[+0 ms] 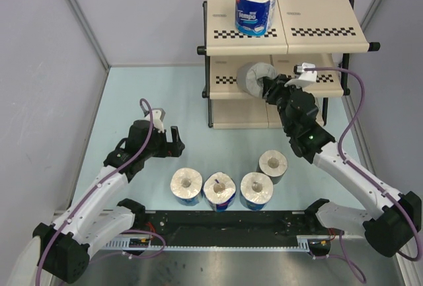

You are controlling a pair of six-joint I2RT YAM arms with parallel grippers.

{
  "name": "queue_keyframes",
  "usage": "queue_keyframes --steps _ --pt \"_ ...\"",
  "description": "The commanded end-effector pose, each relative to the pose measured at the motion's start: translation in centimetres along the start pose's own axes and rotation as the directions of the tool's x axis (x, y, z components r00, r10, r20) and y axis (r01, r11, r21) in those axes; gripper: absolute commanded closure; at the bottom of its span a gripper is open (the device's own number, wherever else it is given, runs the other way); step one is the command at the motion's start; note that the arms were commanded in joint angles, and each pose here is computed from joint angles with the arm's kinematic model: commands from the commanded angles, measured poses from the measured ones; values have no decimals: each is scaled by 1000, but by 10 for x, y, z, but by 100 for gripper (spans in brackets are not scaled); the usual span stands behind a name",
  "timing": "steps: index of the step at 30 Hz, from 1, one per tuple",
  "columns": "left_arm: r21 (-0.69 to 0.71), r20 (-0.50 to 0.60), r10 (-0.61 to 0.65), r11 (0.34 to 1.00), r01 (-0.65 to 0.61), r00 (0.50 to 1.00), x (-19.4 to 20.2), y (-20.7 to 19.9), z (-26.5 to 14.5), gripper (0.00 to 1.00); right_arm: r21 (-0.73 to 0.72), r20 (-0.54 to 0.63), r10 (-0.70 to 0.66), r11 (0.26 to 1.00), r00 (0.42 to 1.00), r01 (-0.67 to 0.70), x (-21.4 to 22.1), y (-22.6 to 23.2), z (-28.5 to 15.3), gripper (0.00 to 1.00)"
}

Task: Place and organize the paper towels onto the shelf

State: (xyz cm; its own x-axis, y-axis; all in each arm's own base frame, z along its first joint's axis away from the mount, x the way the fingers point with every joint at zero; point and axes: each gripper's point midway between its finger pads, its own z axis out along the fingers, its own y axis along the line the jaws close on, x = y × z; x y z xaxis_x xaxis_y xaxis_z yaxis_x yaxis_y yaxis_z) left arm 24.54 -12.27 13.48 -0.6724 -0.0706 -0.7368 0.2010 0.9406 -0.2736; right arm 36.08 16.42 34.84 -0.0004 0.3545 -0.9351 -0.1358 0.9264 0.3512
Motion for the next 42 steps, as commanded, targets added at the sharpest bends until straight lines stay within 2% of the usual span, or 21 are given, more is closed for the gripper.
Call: queue_keyframes --steps 1,13,16,18,21,27,34,42 --pt "35 44 18 999 -19 999 -16 -10 -5 0 -16 220 98 995 970 -97 -69 10 14 78" --pt "28 44 21 999 -22 999 -15 -8 -5 0 2 132 22 1000 991 -22 -37 11 46 77" --pt "36 31 19 999 -20 999 -13 -9 -3 0 0 111 18 1000 994 -18 -31 11 47 68" --pt "34 27 19 999 -20 999 -12 -9 -2 0 1 99 14 1000 995 -14 -26 11 49 55" --pt "39 26 19 999 -20 999 -12 -10 -2 0 -13 96 5 1000 995 -4 -26 13 48 47" --pt "42 30 19 999 -20 999 -13 -10 -2 0 -1 107 6 1000 994 -6 -33 9 45 47" --pt "47 21 19 999 -20 1000 -11 -11 -1 0 -1 123 4 1000 992 -3 -44 7 37 38" --pt "48 19 19 999 -20 1000 -11 -12 -1 0 -19 142 4 1000 990 -1 -56 7 32 36"
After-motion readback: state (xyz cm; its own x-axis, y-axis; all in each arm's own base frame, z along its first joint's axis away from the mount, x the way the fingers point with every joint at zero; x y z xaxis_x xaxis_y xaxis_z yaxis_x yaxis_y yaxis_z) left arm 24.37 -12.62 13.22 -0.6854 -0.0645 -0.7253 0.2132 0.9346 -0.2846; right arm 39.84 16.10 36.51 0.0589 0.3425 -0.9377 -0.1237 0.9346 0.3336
